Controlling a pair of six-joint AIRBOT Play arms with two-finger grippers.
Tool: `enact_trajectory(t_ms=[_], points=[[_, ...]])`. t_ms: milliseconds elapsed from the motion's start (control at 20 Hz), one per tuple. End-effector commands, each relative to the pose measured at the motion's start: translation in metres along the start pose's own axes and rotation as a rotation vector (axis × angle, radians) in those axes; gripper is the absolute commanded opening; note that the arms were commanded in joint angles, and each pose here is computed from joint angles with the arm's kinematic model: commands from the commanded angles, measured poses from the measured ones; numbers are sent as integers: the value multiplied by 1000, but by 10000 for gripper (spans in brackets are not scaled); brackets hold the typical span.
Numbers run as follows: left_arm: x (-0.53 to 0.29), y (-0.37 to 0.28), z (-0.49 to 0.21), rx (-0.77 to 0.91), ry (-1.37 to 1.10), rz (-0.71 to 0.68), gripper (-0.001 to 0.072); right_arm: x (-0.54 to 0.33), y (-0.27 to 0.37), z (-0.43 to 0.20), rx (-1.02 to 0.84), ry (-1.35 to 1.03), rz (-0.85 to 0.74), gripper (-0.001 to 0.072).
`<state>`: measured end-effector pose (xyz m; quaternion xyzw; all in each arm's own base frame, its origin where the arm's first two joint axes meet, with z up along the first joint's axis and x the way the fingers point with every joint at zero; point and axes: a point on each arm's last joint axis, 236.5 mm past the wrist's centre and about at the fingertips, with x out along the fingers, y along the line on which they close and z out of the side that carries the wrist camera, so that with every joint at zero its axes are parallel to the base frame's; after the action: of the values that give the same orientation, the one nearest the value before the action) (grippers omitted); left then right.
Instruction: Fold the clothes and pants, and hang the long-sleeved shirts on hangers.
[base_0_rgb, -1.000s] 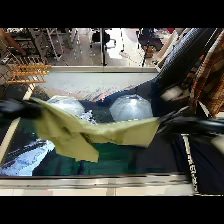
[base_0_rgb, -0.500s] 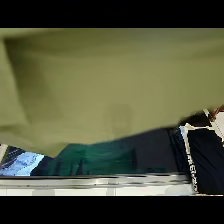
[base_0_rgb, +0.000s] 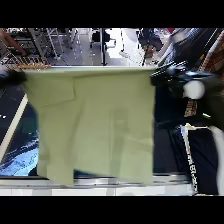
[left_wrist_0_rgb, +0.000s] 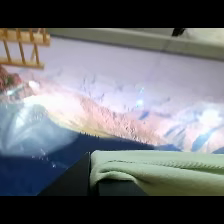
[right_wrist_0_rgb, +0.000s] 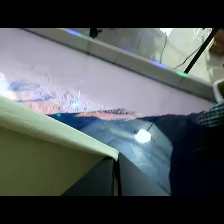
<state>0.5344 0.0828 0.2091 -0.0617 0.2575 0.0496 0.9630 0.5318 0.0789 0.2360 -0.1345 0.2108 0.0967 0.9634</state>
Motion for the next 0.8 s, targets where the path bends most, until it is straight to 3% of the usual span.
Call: enact_trajectory(t_ms=[0,50,100,150,200,350,550,650,700,750], points=[[110,16,-73,-17,137,12,6,133,-11,-89,75,69,-14,17],[126,15,-81,-33,155,3,8,153,-10,-101,78,51,-21,20],[136,15,-86,-42,163,-1,150,168,-7,-110,93,39,-22,193],[140,21,-89,-34,171,10,529,173,-4,-119,112,55,-14,447],[137,30,-95,-31,201,24,705,171,-3,-134,160,116,-1,521],[88,77,-159,-69,531,85,696,129,-1,-206,364,470,97,521],[-4,111,-269,-315,1011,32,692,36,60,-285,571,845,542,428],[-36,102,-305,-427,1070,-59,693,5,86,-309,637,922,673,439],[-50,96,-319,-459,1081,-100,693,-3,95,-320,656,952,700,516],[-64,90,-333,-481,1092,-140,692,-6,105,-327,667,967,722,528]])
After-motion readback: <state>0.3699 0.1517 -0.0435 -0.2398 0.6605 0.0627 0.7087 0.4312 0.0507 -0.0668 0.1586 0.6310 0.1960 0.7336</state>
